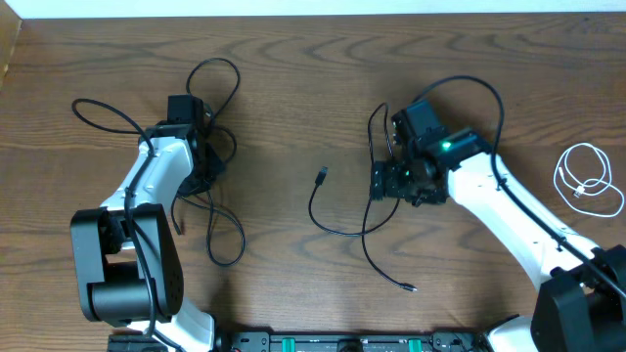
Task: Untangle cables
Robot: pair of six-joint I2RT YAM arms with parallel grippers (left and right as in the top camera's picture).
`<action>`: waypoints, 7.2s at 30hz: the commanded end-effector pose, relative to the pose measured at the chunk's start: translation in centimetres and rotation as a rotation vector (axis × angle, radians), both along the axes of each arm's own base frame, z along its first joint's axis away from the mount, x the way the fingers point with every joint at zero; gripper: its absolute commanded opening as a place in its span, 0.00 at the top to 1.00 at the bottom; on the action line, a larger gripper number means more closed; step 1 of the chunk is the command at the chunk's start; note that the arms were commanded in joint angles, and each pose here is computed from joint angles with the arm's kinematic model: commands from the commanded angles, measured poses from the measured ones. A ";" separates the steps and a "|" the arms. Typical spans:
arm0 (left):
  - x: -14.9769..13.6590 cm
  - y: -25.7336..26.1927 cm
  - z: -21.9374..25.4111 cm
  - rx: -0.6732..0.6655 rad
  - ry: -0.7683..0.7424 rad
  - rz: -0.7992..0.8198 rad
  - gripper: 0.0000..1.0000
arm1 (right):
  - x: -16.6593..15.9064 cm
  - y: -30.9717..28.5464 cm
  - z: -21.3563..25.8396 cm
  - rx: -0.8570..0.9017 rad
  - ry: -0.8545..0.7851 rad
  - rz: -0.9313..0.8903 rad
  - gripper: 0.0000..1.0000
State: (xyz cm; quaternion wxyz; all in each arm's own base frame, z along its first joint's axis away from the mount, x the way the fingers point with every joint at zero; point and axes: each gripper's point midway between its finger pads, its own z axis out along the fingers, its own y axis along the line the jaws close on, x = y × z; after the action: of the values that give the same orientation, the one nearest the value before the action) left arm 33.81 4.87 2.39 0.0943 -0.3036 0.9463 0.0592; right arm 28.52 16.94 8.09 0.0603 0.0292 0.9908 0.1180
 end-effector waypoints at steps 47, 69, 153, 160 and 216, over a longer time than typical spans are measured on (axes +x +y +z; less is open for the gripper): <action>0.3 -15.3 16.7 -0.922 -0.475 -0.559 0.93 | 2.3 8.4 2.8 0.308 -0.159 0.106 0.99; -6.3 -20.7 13.3 -0.668 -0.179 -0.643 0.87 | 1.9 8.3 3.5 0.593 -0.076 0.143 0.06; -1.0 -24.5 1.6 -0.279 -0.064 -0.660 0.43 | 2.5 6.6 -4.1 0.306 -0.248 -0.190 0.99; -1.7 -25.1 -0.1 -0.285 -0.077 -0.676 0.43 | 2.4 6.6 -4.2 0.303 -0.246 -0.190 0.99; 2.8 -11.8 5.2 -0.041 -0.212 -0.449 0.92 | 3.6 -19.5 3.5 -0.567 -0.112 -0.324 0.99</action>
State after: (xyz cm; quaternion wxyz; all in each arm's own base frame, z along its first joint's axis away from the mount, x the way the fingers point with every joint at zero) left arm 36.30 -7.74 7.76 0.1954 -0.0876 0.9763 -0.0313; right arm 32.28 -0.04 10.55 0.1345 0.1376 0.9707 -0.1441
